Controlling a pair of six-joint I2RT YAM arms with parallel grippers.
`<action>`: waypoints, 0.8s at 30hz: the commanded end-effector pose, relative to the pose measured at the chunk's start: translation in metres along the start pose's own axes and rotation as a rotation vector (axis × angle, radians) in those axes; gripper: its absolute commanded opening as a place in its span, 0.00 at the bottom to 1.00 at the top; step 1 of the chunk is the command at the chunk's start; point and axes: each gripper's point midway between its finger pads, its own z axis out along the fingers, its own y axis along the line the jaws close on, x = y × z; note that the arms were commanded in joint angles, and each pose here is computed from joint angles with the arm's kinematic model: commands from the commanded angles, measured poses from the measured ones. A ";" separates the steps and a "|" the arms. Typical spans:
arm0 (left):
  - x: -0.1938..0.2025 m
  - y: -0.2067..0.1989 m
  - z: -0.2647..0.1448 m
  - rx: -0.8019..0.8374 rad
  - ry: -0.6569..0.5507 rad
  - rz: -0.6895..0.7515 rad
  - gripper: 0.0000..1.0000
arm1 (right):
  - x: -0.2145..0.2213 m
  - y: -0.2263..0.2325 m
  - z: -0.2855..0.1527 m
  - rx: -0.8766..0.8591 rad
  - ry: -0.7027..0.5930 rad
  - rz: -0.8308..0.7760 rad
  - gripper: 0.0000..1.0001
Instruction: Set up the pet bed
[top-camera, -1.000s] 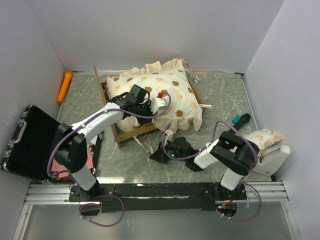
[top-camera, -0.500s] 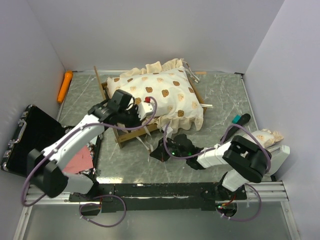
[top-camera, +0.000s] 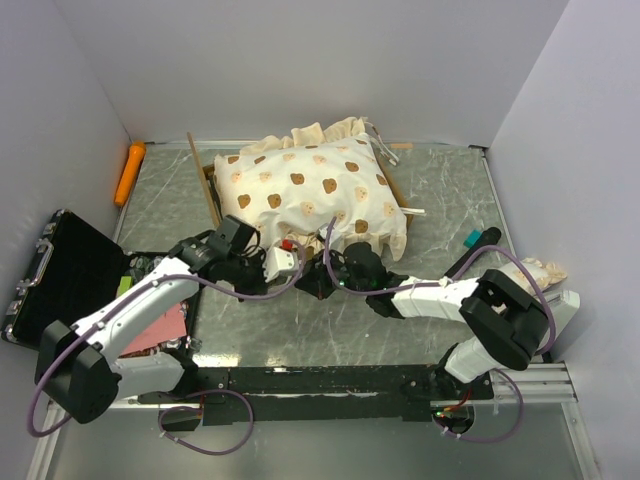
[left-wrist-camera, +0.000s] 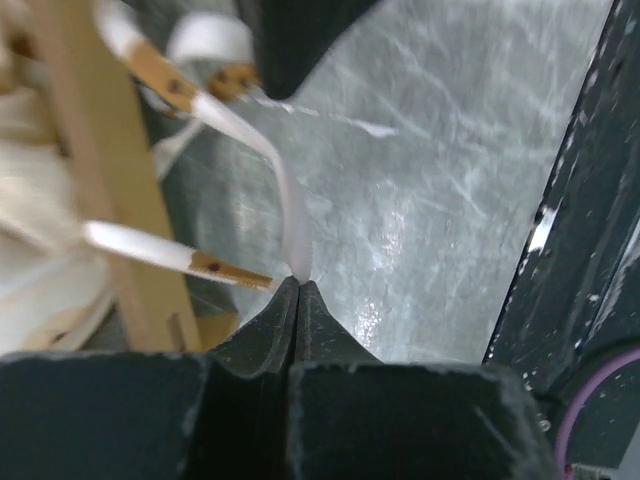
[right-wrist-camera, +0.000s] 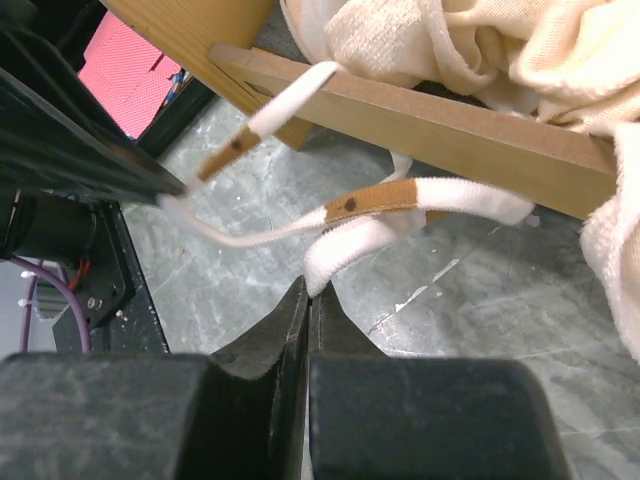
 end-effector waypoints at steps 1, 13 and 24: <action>0.011 -0.005 0.017 0.046 0.042 0.067 0.01 | -0.017 0.005 0.000 -0.017 -0.021 -0.021 0.00; 0.018 -0.003 0.039 0.085 0.122 0.197 0.36 | -0.010 0.002 0.000 -0.026 -0.023 0.030 0.00; -0.058 0.036 0.026 -0.061 -0.109 0.081 0.64 | -0.005 0.009 -0.007 -0.071 -0.043 0.008 0.00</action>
